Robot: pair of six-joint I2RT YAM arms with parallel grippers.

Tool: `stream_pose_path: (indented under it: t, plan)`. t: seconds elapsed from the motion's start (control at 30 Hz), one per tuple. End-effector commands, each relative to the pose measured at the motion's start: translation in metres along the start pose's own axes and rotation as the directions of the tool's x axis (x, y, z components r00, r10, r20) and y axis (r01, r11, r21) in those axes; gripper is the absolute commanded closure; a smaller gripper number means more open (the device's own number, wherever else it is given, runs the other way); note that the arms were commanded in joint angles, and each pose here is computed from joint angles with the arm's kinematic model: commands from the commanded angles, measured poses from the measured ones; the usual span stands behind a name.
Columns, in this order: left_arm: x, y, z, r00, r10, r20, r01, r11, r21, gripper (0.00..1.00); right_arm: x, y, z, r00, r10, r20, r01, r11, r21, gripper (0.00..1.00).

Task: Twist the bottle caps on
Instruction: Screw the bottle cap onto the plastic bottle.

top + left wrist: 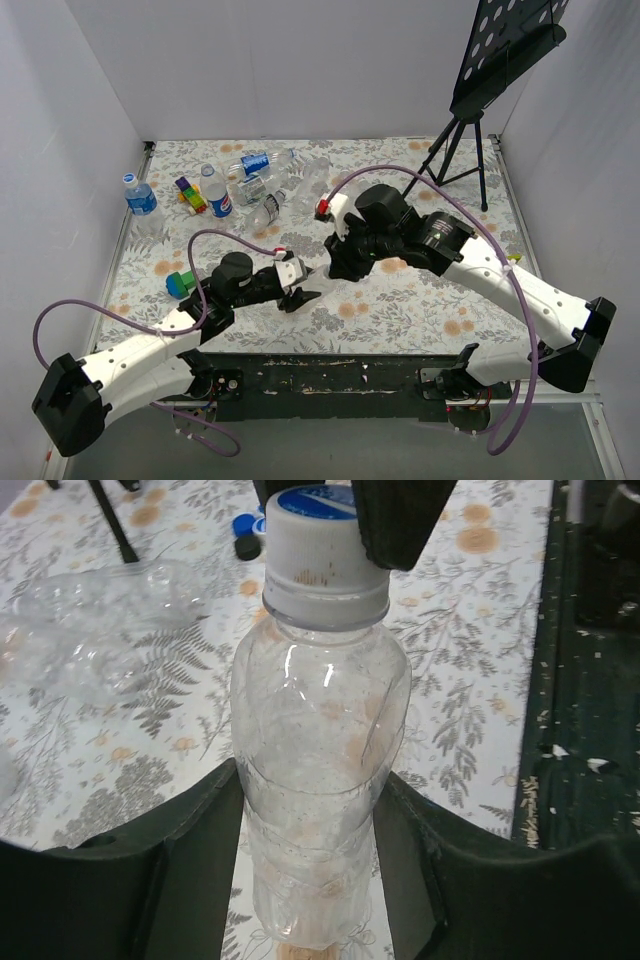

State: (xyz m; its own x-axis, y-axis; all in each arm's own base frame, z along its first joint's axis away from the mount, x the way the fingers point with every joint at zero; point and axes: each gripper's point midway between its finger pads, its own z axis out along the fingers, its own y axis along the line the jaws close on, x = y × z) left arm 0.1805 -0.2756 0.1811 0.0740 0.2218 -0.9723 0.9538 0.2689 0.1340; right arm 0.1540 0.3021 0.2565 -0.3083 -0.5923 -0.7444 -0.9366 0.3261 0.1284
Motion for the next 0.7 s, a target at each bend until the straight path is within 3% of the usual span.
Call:
stream_pose_path:
  t: [0.0,0.1,0.23,0.3,0.47,0.67]
  plan:
    - [-0.039,0.049,-0.015,0.988,0.107,0.11,-0.073,0.958,-0.277,0.51,0.008,-0.011,0.026,0.936,0.351,0.021,-0.352,0.929,0.115,0.99]
    - [-0.042,0.058,-0.023,0.982,0.148,0.115,-0.099,0.931,-0.352,0.52,0.009,-0.014,0.037,0.872,0.486,0.063,-0.49,0.862,0.132,0.99]
    - [-0.04,0.067,-0.03,0.976,0.207,0.07,-0.156,0.885,-0.439,0.52,0.003,-0.022,0.043,0.84,0.526,0.131,-0.541,0.827,0.151,0.99]
    - [-0.038,0.063,-0.029,0.972,0.227,0.054,-0.182,0.884,-0.43,0.43,-0.001,-0.024,0.042,0.844,0.513,0.153,-0.533,0.832,0.152,0.99]
    - [-0.046,0.034,-0.021,0.97,0.214,0.114,-0.174,0.942,-0.288,0.14,-0.012,-0.019,0.031,0.922,0.364,0.129,-0.379,0.918,0.115,0.99]
    - [-0.057,0.004,-0.025,0.974,0.152,0.169,-0.137,0.986,-0.095,0.05,-0.015,-0.008,0.004,0.991,0.091,0.097,-0.096,0.994,0.044,0.99]
